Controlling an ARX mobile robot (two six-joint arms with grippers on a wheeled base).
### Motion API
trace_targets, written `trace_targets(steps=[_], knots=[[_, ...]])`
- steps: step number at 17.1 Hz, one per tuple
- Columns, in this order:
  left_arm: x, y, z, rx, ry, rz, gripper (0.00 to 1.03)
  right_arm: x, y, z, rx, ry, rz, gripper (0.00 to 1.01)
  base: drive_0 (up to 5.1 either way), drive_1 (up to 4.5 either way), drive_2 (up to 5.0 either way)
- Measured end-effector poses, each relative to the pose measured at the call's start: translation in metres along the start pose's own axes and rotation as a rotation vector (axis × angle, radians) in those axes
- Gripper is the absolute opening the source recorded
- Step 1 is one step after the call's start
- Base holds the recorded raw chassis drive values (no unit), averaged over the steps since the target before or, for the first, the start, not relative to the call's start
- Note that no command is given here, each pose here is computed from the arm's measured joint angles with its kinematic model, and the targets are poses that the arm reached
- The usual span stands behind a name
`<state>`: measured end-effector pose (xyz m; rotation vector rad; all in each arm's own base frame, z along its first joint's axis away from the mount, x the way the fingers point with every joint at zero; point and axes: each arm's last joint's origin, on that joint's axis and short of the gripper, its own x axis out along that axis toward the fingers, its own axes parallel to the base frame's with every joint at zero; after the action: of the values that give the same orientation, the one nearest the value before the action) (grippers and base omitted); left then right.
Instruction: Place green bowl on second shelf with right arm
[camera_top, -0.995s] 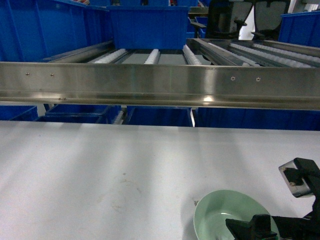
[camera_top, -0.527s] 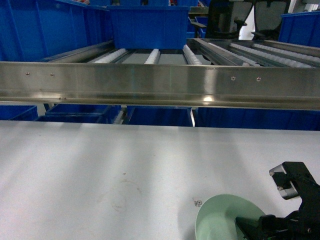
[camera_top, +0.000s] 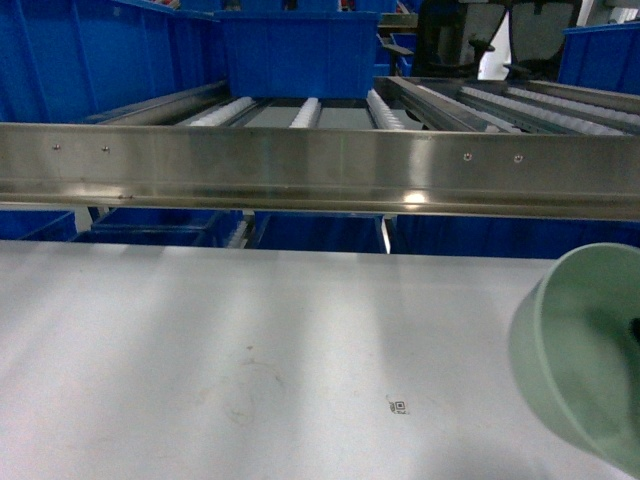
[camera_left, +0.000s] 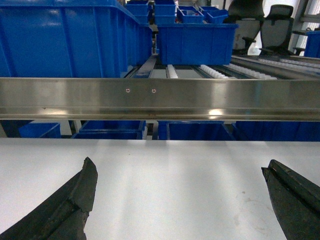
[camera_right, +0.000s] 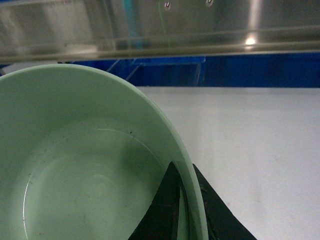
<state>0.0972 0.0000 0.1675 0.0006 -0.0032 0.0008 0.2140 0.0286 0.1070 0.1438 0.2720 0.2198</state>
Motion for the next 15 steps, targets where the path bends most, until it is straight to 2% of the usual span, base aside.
trace_targets(steps=[1, 4, 5, 7, 15], knots=[[0.000, 0.000, 0.000, 0.000, 0.000, 0.000, 0.98, -0.008, 0.000, 0.005, 0.000, -0.018, -0.004, 0.03, 0.0, 0.00, 0.0], [0.000, 0.000, 0.000, 0.000, 0.000, 0.000, 0.98, -0.033, 0.004, 0.025, -0.025, -0.188, -0.006, 0.03, 0.0, 0.00, 0.0], [0.000, 0.000, 0.000, 0.000, 0.000, 0.000, 0.98, -0.039, 0.003, 0.024, -0.027, -0.211, -0.015, 0.03, 0.0, 0.00, 0.0], [0.000, 0.000, 0.000, 0.000, 0.000, 0.000, 0.98, -0.041, 0.002, 0.017, -0.022, -0.169, -0.023, 0.03, 0.0, 0.00, 0.0], [0.000, 0.000, 0.000, 0.000, 0.000, 0.000, 0.98, -0.041, 0.002, 0.017, -0.022, -0.172, -0.023, 0.03, 0.0, 0.00, 0.0]])
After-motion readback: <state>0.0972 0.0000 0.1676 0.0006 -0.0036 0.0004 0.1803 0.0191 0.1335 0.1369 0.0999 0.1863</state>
